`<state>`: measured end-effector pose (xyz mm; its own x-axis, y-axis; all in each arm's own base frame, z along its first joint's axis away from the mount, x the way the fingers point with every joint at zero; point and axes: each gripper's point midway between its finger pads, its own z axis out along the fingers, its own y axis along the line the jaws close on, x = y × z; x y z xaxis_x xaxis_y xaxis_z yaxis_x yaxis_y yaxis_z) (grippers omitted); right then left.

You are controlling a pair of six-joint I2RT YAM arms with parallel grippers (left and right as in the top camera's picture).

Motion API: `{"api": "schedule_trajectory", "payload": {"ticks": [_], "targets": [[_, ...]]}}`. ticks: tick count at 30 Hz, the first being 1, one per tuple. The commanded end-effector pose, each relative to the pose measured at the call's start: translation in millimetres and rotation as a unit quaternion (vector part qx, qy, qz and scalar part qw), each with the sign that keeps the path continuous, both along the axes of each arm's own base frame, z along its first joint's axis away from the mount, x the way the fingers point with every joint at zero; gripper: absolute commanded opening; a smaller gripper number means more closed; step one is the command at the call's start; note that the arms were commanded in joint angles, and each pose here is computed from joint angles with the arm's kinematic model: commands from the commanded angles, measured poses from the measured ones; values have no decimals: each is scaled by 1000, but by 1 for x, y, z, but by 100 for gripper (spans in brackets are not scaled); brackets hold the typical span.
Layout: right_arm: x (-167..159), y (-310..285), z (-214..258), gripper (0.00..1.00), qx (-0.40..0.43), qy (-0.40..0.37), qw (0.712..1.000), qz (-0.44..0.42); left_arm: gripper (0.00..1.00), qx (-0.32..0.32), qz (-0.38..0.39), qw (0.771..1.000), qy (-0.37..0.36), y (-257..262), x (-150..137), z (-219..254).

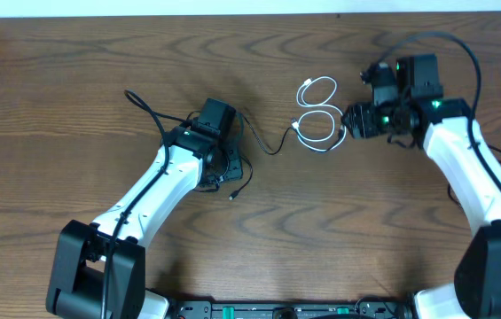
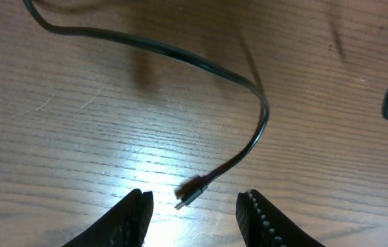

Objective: Untangle cables

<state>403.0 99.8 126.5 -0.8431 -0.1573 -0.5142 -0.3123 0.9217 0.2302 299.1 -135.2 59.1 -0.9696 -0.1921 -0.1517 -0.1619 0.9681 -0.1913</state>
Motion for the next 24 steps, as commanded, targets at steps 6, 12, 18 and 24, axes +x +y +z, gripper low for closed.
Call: {"api": "schedule_trajectory", "payload": {"ticks": [6, 12, 18, 24], "targets": [[22, 3, -47, 66, -41, -9, 994, 106, 45, -2, 7, 1000, 8, 1, -2, -3], [34, 5, -80, 56, -63, -22, 986, 154, 45, -2, 7, 1000, 8, 1, -2, -3], [44, 11, -98, 59, -53, -28, 986, 158, 45, -4, 7, 1000, 8, 0, -2, -3], [56, 25, -101, 51, -29, -52, 986, 158, 45, -4, 7, 1000, 9, 0, -2, -3]]}}
